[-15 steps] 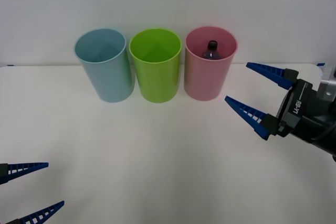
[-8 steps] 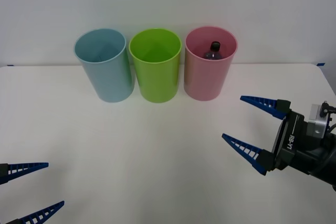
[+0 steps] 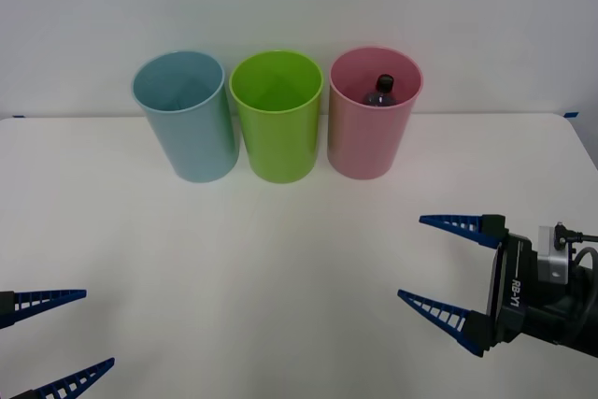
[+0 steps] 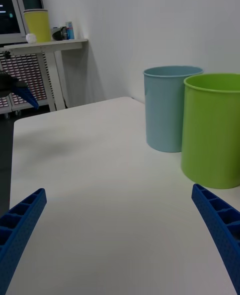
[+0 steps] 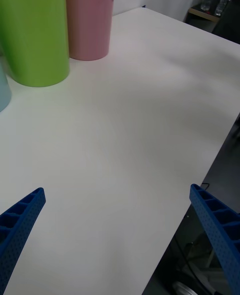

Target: Put cans in the blue bin and PET bottles in the pink bin and trash in the green bin.

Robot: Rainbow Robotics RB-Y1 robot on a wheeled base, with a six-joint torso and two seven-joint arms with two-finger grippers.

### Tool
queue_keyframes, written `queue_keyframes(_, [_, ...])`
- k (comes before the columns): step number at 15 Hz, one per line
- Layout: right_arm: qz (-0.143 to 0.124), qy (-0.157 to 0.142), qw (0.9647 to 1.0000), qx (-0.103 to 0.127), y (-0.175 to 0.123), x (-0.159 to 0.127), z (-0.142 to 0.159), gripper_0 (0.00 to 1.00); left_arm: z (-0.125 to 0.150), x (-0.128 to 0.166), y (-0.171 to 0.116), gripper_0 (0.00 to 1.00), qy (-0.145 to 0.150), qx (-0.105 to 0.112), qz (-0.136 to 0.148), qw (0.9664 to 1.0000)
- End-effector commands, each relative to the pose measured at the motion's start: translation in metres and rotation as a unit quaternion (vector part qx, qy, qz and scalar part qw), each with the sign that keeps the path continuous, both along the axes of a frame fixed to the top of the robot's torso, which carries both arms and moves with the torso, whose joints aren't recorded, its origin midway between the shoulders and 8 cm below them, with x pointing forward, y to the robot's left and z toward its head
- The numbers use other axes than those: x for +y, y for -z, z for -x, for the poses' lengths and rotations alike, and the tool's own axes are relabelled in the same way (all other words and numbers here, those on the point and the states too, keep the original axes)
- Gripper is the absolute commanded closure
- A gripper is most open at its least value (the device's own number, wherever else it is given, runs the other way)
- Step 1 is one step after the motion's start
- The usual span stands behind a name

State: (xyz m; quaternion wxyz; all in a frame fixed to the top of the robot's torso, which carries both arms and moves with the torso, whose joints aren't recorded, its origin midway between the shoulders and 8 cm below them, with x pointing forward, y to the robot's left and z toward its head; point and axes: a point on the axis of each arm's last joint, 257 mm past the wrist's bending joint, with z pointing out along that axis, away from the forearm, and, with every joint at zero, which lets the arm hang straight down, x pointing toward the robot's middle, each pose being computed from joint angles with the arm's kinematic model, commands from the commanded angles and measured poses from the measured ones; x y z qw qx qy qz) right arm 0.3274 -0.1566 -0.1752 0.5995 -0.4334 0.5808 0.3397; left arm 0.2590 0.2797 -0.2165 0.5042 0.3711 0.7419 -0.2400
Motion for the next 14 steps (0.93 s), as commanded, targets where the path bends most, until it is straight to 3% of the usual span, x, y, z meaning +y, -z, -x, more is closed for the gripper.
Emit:
queue_keyframes(1, [0.015, -0.004, 0.9999, 0.005, 0.011, -0.004, 0.007, 0.0, 0.0, 0.0, 0.0, 0.0, 0.0, 0.0, 0.0, 1.0])
queue_keyframes(6, [0.028, -0.006, 0.9995, 0.012, 0.022, -0.006, 0.016, 0.0, 0.0, 0.0, 0.0, 0.0, 0.0, 0.0, 0.0, 1.0])
queue_keyframes(14, [0.026, -0.004, 0.9991, 0.032, 0.03, -0.007, 0.023, 0.0, 0.0, 0.0, 0.0, 0.0, 0.0, 0.0, 0.0, 1.0])
